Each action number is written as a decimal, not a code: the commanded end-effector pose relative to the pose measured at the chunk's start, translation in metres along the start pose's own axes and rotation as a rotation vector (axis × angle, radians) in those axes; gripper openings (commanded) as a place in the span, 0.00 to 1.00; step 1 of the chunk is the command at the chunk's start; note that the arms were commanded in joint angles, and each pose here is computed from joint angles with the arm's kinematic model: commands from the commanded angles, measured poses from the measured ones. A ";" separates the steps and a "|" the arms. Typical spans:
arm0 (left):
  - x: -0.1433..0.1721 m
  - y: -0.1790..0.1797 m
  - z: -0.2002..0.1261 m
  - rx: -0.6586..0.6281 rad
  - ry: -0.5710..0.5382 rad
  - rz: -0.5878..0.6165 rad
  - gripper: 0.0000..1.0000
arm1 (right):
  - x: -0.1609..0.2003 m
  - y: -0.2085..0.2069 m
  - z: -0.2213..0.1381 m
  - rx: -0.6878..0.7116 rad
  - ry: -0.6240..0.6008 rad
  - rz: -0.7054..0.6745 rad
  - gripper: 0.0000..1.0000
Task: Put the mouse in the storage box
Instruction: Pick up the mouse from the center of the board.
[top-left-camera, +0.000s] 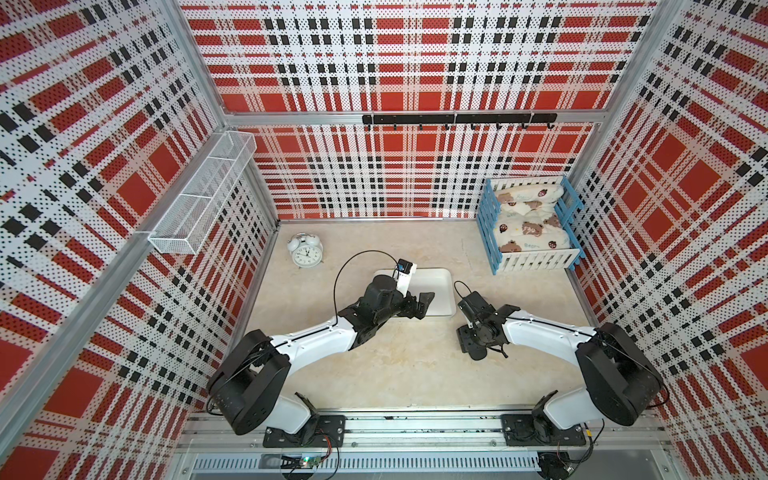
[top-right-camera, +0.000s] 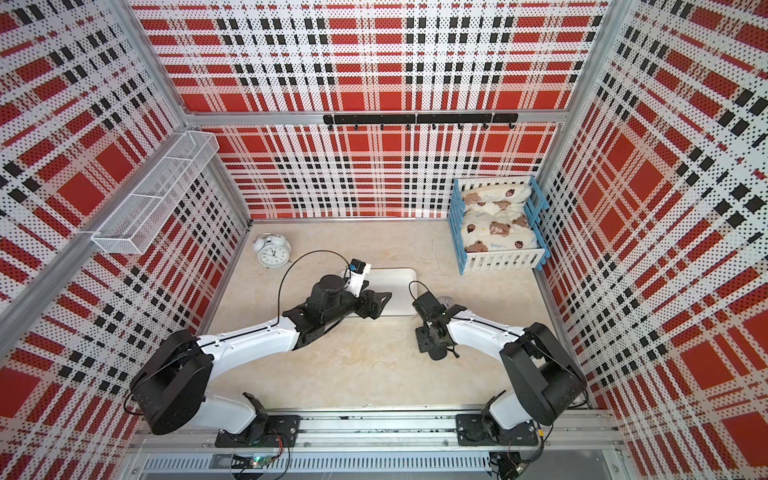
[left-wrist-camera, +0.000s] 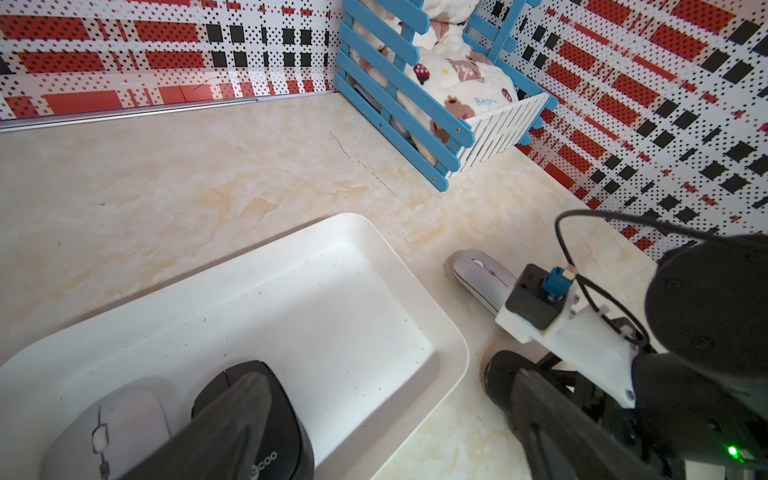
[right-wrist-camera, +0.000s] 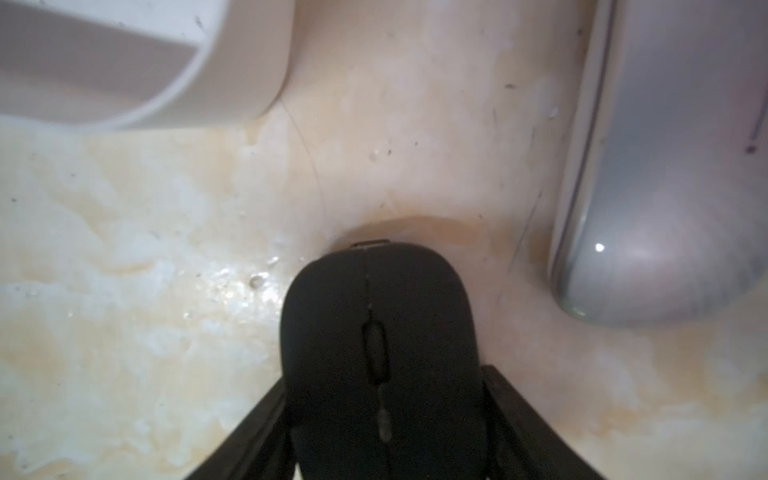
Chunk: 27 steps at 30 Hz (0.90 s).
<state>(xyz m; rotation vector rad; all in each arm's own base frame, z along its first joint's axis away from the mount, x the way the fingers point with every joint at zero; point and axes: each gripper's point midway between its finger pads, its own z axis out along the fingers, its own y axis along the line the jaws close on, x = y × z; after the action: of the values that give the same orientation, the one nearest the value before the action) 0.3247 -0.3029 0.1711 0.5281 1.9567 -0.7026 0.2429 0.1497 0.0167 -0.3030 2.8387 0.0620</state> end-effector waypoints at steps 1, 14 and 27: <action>-0.012 -0.006 0.000 0.019 -0.037 0.003 0.97 | 0.008 0.000 0.008 0.007 0.033 -0.004 0.61; -0.047 0.081 -0.032 -0.309 -0.194 -0.165 0.98 | -0.085 0.030 -0.062 -0.052 -0.126 0.030 0.43; -0.050 0.107 -0.052 -0.419 -0.252 -0.249 0.98 | -0.182 0.086 -0.027 -0.096 -0.172 0.099 0.47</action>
<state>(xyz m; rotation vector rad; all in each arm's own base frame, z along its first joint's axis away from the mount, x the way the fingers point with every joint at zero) 0.3817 -0.2013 0.2010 -0.0187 1.9001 -0.4731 0.3828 0.2578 0.1004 -0.2043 2.6709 0.2351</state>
